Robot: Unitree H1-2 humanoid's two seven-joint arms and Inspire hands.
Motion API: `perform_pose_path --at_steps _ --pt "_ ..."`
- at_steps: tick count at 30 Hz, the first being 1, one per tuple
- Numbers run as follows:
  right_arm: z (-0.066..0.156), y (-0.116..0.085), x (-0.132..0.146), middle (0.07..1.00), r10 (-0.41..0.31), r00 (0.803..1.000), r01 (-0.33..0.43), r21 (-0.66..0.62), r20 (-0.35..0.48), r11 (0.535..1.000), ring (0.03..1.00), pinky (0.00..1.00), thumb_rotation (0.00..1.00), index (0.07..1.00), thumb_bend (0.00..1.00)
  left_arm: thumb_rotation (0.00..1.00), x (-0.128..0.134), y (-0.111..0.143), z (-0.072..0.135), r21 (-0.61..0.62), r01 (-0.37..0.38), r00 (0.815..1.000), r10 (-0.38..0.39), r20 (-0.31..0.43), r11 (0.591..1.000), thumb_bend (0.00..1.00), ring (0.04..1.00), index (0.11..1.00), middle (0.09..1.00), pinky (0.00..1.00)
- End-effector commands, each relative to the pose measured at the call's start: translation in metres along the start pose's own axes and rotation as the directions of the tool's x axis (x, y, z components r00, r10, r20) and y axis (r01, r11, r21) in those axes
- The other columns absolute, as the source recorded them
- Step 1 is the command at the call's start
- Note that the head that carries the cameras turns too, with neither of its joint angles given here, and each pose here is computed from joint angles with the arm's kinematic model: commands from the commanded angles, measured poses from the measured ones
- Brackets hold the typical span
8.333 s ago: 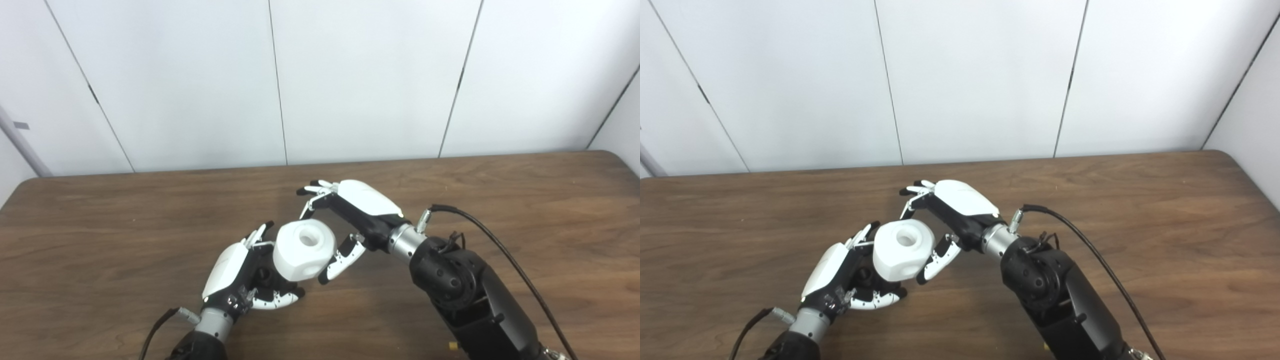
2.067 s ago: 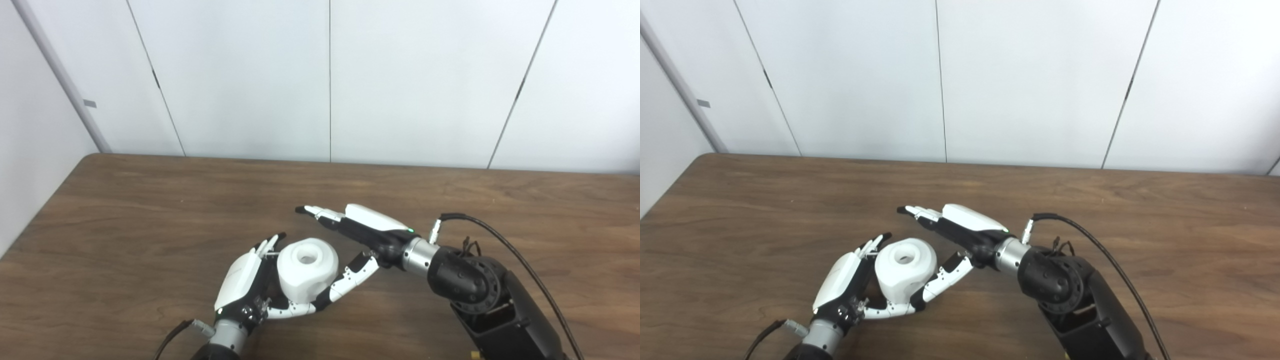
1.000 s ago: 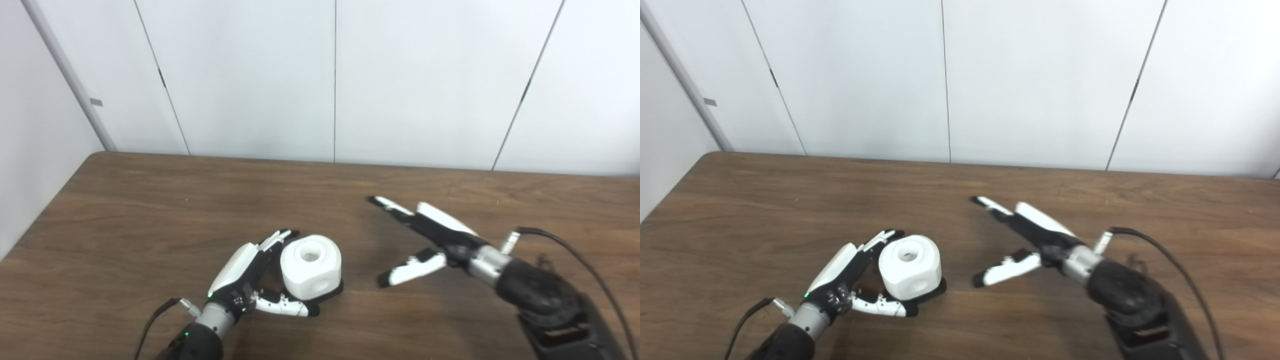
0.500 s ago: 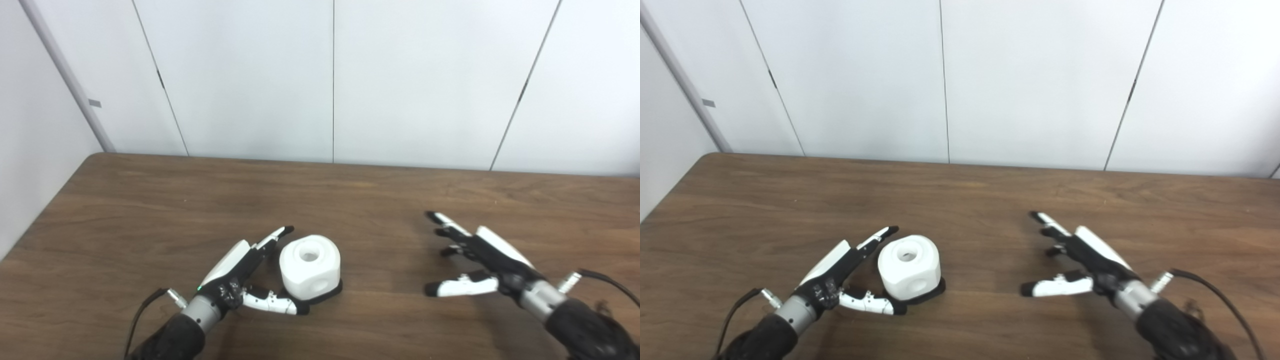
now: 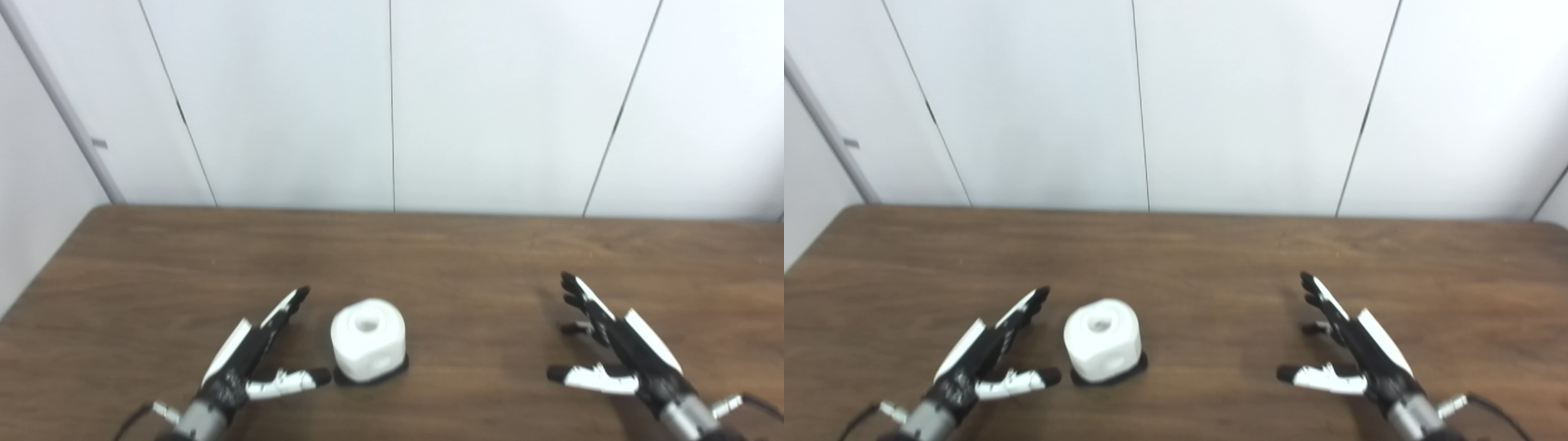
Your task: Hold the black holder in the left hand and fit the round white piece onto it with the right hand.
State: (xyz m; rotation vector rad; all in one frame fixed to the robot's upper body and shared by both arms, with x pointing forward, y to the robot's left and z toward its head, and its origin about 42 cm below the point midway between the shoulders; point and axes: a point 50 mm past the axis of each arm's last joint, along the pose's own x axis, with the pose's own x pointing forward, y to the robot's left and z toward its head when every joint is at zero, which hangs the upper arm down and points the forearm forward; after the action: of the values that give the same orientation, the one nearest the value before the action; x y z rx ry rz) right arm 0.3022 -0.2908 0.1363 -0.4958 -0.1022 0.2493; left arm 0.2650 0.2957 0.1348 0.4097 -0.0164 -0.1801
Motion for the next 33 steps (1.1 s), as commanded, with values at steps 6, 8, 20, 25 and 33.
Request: perform_pose_path --at_steps 6,8,20,25,33 --pt "-0.038 0.008 -0.017 0.956 -0.174 0.985 0.174 0.035 -0.002 0.984 0.923 0.84 0.55 0.948 0.71 0.78 -0.005 0.006 -0.026 0.098 -0.129 0.990 0.134 -0.041 0.987 0.56 1.000 0.968 1.000 0.98" --pt "-0.043 0.012 -0.018 0.947 -0.194 0.981 0.194 0.036 0.000 0.980 0.911 0.82 0.51 0.938 0.62 0.79 -0.004 0.006 -0.028 0.105 -0.135 0.990 0.139 -0.029 0.985 0.50 1.000 0.960 1.000 0.99" --pt "-0.050 0.016 -0.017 0.918 -0.235 0.972 0.235 0.041 0.009 0.971 0.890 0.82 0.44 0.894 0.54 0.73 -0.006 0.004 -0.030 0.120 -0.139 0.990 0.139 0.004 0.983 0.52 1.000 0.941 1.000 0.98" --pt "-0.050 0.016 -0.018 0.916 -0.234 0.972 0.233 0.039 0.004 0.972 0.890 0.82 0.45 0.887 0.55 0.73 -0.006 0.004 -0.028 0.127 -0.136 0.991 0.136 0.004 0.983 0.52 1.000 0.934 1.000 0.97" --pt "-0.053 0.015 -0.019 0.912 -0.234 0.972 0.234 0.028 0.004 0.972 0.890 0.83 0.45 0.876 0.56 0.72 -0.008 0.005 -0.028 0.132 -0.131 0.991 0.132 0.001 0.983 0.53 1.000 0.930 1.000 0.97"
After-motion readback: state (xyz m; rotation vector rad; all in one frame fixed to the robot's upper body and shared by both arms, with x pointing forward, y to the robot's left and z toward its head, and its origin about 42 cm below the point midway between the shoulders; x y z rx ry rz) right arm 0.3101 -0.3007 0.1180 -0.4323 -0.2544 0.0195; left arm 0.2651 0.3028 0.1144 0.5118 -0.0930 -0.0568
